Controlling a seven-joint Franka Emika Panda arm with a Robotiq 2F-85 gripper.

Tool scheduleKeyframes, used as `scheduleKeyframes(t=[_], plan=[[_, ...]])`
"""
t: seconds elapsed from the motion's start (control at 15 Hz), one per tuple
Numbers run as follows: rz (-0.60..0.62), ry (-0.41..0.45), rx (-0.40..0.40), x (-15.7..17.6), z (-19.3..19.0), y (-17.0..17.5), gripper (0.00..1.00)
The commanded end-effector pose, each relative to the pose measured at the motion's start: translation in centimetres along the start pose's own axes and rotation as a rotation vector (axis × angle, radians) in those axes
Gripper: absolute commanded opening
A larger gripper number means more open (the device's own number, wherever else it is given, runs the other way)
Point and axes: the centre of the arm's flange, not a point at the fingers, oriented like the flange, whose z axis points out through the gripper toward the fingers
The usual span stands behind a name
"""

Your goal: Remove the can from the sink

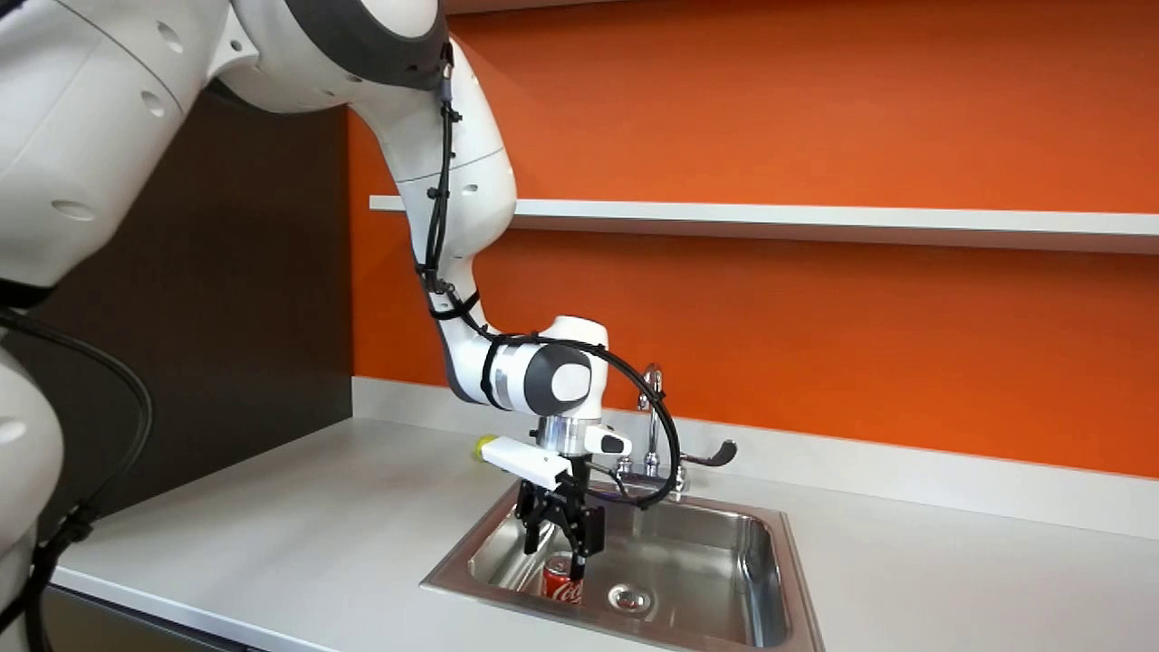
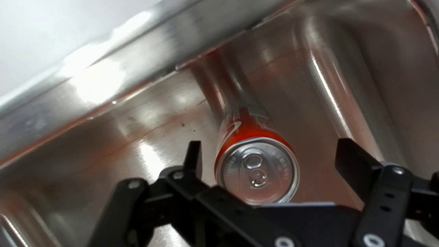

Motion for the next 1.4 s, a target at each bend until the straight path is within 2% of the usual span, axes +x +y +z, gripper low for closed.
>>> scheduleKeyframes(t=[0.0,0.6,0.67,0.73,0.8,1.0,1.33], plan=[[0.032,-0.012,0.007,1.2,0.5,0.2,1.00],[0.040,-0.021,0.003,1.9,1.3,0.4,1.00],[0.042,-0.022,0.004,2.0,1.3,0.5,0.75],[0.044,-0.021,0.004,2.0,1.4,0.5,0.72],[0.045,-0.020,0.004,2.0,1.4,0.6,0.65],[0.050,-0.018,0.005,2.1,1.3,0.6,0.40],[0.046,-0.001,-0.007,1.4,-0.2,0.5,0.38]])
